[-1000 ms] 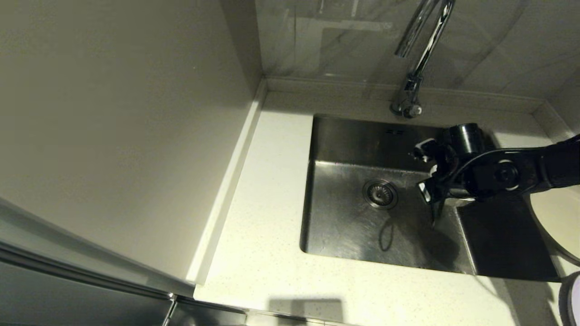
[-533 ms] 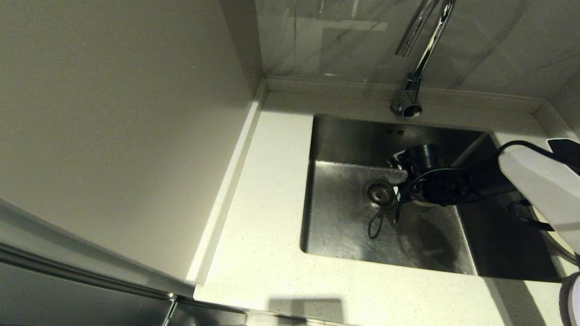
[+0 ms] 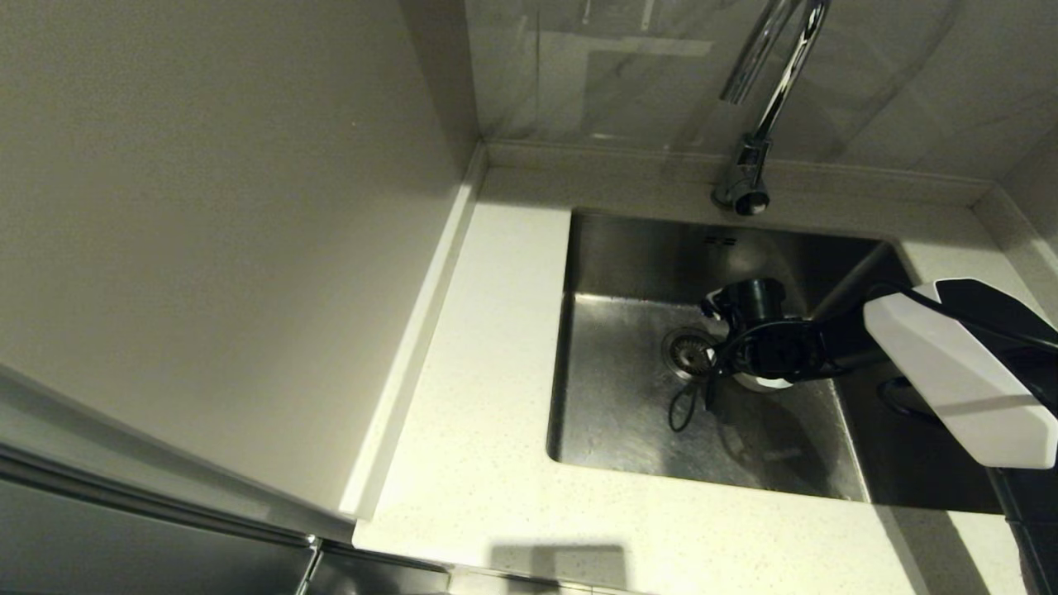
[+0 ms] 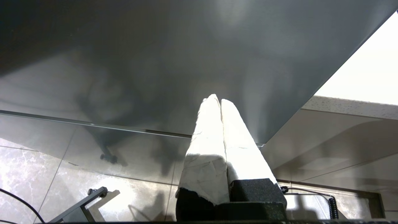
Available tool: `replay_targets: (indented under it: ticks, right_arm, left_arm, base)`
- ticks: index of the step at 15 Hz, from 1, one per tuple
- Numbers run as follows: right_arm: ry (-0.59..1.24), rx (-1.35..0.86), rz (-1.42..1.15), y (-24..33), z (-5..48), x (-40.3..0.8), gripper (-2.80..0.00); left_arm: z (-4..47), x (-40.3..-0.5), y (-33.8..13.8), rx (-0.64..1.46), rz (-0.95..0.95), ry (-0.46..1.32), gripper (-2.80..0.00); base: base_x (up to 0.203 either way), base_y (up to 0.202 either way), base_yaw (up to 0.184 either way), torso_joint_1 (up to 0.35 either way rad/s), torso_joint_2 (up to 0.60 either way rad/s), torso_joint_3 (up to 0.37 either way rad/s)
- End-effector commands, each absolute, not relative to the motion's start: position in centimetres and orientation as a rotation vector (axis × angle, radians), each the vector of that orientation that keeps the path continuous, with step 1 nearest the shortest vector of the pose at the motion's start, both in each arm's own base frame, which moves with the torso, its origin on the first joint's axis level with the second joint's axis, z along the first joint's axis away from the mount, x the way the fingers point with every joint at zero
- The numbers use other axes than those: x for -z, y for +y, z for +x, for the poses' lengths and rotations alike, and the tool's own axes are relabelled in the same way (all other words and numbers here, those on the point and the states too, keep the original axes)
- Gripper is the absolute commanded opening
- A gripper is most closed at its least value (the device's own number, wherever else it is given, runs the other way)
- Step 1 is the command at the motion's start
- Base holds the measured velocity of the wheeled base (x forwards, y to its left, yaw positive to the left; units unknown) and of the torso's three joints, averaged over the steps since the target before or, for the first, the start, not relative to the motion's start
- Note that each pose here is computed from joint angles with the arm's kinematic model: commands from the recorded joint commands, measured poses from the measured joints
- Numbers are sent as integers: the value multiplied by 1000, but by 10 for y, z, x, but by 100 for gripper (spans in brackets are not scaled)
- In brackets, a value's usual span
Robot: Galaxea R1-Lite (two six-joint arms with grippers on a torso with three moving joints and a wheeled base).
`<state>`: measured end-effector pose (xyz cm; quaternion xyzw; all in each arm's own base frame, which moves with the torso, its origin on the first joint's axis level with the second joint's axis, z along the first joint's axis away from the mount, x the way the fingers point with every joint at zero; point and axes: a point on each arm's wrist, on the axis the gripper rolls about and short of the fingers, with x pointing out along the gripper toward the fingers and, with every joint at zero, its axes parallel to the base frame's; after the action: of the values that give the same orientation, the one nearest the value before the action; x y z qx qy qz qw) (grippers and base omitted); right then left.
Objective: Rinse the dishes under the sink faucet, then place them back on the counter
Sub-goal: Put a bowl into the sink, then put a plate into the sink
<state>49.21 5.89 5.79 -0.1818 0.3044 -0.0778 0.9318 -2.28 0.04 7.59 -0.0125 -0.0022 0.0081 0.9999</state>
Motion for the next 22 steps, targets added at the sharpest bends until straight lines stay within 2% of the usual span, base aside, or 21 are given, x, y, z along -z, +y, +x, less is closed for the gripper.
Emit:
replay_targets:
  ticks: [1,5,8,11,12,17,22]
  right_arm:
    - [619,167,-375,59,498,-52,0]
    - [558,181,-358,55,492,-87,0]
    - [492,186,-338,52,465,-156,0]
    - [502,175,-315,47,420,-213,0]
    - [514,170,-301,45,403,-228,-280]
    - [538,187,-270,26,331,-287,-280]
    - [681,238,-211,-19,271,-291,-280]
  left_arm:
    - [-23,-76,0,-17,-26,-8,-280]
    - [-23,-76,0,-17,-26,-8,-280]
    - [-23,-76,0,-17,-26,-8,-280]
    - [-23,-76,0,-17,-26,-8,-280]
    - [-23,-76,0,-17,-26,-8,-280]
    - [-23,-76,0,-17,-26,-8,-280]
    - [-23,-76,0,-17,-25,-8,-280]
  base:
    - [0,0,0,0,0,0]
    - [0,0,0,0,0,0]
    - [0,0,0,0,0,0]
    - [0,0,0,0,0,0]
    - [0,0,0,0,0,0]
    - [0,0,0,0,0,0]
    - [0,0,0,0,0,0]
